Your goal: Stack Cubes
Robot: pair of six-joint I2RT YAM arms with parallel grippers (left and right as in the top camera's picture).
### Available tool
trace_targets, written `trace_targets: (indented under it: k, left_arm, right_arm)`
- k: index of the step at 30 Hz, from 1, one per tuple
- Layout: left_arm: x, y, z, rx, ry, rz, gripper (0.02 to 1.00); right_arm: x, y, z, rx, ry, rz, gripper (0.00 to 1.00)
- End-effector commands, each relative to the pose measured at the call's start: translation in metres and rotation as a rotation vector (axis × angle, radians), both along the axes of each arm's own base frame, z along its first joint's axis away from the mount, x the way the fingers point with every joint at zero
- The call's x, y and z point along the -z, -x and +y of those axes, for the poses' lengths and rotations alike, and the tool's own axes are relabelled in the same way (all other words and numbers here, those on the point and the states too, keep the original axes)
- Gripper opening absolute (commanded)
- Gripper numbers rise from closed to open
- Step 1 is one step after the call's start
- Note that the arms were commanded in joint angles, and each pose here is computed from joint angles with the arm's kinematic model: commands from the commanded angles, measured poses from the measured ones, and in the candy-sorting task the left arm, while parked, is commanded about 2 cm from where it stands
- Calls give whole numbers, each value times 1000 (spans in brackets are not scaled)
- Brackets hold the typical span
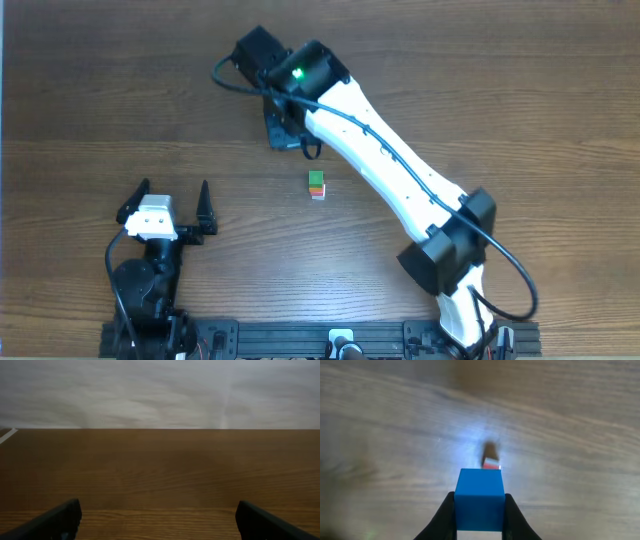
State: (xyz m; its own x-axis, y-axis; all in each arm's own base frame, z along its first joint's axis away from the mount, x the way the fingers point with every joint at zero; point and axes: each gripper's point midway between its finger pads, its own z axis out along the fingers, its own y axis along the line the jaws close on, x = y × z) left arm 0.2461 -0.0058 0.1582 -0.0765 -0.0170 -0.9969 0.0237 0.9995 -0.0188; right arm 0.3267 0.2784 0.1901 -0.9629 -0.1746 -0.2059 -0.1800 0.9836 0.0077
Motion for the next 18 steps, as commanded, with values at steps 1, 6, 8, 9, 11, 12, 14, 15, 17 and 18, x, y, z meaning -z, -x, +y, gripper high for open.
trace_targets:
  k: [1,6,8,9,11,12,14,15,17,18]
  left_arm:
    - [2,0,-1,9,-14,-1,1000]
    - [2,0,-1,9,-14,-1,1000]
    - [2,0,-1,9,-14,-1,998]
    - [2,0,-1,9,-14,-1,1000]
    - [2,0,-1,9,-14,-1,1000]
    - [2,0,-1,9,-14,-1,1000]
    - [2,0,-1,9,-14,-1,1000]
    - [2,0,-1,9,-14,-1,1000]
    - [2,0,-1,9,-14,-1,998]
    - [2,0,-1,9,-14,-1,1000]
  right_arm:
    - [16,20,-19,78,43,30,12]
    - [35,33,-26,102,48,56,12]
    - [40,35,-28,109,57,70,12]
    - [42,35,-27,109,54,70,12]
    - [43,33,-23,107,37,67,12]
    - [43,33,-22,107,32,68,9]
    - [43,34,-21,109,27,75,9]
    - [43,35,-20,108,22,80,12]
    - [43,36,-19,118,15,86,12]
    - [44,36,-19,117,14,85,12]
